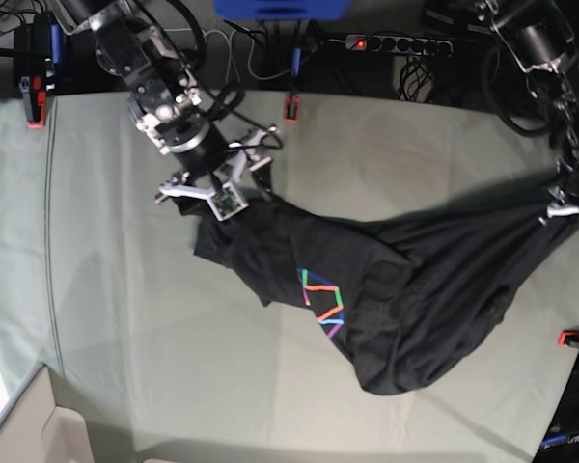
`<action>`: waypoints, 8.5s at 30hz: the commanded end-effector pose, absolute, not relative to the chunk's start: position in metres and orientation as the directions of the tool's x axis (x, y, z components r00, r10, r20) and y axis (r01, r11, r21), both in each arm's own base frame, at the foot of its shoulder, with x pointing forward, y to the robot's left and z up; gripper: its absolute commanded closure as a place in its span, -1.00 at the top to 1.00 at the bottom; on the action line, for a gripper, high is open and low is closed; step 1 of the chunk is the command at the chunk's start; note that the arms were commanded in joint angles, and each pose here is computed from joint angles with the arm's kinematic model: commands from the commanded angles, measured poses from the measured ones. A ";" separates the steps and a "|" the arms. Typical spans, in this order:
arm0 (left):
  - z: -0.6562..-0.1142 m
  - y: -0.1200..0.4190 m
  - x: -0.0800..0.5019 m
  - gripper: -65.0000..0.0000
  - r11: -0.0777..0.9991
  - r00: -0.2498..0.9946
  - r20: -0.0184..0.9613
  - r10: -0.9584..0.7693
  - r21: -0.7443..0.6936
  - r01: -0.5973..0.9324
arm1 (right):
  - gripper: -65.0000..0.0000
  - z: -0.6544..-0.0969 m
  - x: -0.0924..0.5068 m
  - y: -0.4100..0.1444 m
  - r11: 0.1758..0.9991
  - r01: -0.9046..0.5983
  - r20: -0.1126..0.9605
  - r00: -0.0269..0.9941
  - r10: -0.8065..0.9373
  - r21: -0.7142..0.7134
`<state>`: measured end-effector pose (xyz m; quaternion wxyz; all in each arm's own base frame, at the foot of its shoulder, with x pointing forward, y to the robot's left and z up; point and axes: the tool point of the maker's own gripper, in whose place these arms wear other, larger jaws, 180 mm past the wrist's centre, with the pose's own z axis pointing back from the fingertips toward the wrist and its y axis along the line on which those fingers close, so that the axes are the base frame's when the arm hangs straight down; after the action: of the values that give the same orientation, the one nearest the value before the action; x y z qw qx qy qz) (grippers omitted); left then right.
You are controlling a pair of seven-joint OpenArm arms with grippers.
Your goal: Layout the t-shirt on the table in an organized manner, then fold the t-shirt properly
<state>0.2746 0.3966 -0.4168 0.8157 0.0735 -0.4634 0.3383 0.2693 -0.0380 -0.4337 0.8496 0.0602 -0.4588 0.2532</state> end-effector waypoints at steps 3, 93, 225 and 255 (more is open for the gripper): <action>-0.402 0.408 0.275 -1.00 0.767 0.316 0.838 0.445 -0.176 -0.617 | 0.32 -0.420 0.290 -0.038 0.879 -0.457 0.844 0.411 0.344 -0.136; -0.317 0.415 0.205 -1.00 0.737 0.268 0.862 0.431 -0.165 -0.656 | 0.33 -0.432 0.467 -0.045 0.944 -0.281 0.873 0.487 -0.016 0.174; -0.417 0.366 0.191 -1.00 0.599 0.378 0.511 0.772 -0.383 -0.703 | -1.00 -0.342 0.171 -0.220 0.965 0.138 0.849 0.459 -0.263 0.224; -0.257 0.378 0.178 -1.00 0.643 0.088 0.710 0.698 -0.568 -0.514 | -1.00 -0.234 0.137 -0.271 0.916 0.220 0.942 -0.059 -0.330 0.335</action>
<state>0.1738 0.3729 -0.2740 0.7489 -0.0850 -0.5082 0.4166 0.1378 -0.2662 -0.2499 0.7063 0.0431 -0.6771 -0.2019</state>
